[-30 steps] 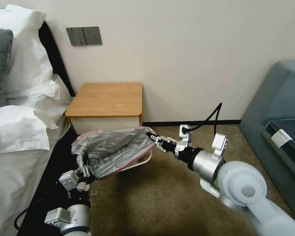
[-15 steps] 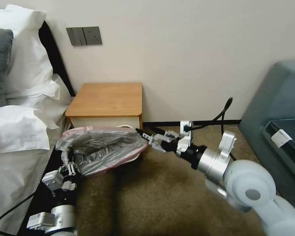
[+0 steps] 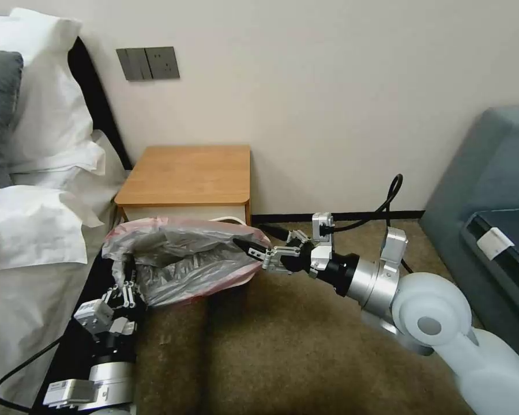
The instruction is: Pick up the garbage bag from the table and place it over the trash can.
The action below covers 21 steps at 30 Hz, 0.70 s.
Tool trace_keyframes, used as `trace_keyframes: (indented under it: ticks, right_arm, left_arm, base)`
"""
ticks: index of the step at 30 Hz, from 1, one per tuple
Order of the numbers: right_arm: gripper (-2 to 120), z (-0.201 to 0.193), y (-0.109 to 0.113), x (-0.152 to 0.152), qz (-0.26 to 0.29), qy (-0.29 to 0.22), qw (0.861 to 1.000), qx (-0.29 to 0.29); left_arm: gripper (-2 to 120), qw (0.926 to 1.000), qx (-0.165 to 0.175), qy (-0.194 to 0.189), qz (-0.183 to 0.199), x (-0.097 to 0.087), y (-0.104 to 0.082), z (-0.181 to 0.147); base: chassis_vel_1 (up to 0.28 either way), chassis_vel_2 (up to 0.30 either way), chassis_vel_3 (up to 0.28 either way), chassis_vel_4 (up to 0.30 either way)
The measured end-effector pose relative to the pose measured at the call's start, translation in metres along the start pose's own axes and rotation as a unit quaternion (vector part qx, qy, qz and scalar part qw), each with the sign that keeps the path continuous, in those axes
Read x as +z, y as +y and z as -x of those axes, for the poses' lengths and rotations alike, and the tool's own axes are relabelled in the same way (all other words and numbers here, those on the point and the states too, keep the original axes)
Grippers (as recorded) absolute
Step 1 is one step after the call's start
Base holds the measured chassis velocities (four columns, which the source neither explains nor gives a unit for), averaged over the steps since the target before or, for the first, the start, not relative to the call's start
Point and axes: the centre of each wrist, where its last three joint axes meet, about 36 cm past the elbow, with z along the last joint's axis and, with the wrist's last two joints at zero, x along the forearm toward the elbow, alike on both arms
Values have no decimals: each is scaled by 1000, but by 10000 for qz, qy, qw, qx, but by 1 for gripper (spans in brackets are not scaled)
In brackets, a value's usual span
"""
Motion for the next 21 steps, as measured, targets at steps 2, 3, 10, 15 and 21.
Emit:
trace_keyframes:
  ticks: [2, 3, 10, 15, 21]
  right_arm:
    - [100, 0, 0, 0, 16, -4, 10000, 2]
    - [99, 1, -1, 1, 32, -5, 10000, 4]
    - [86, 8, -2, 2, 111, -59, 9999, -13]
    - [68, 10, -3, 4, 142, -76, 9999, -7]
    - [43, 11, -4, 6, 152, -84, 9998, 3]
  left_arm:
    - [7, 10000, 0, 4, -7, 0, 0, 0]
    - [7, 10000, 1, 4, -14, 0, 0, 0]
    - [7, 10000, 6, -3, -34, 0, 1, 1]
    - [7, 10000, 12, -2, -46, 0, 0, 2]
    - [7, 10000, 20, 40, -59, 1, -1, 5]
  base:
    - [0, 0, 0, 0]
    - [0, 0, 0, 0]
    - [0, 0, 0, 0]
    - [0, 0, 0, 0]
    - [0, 0, 0, 0]
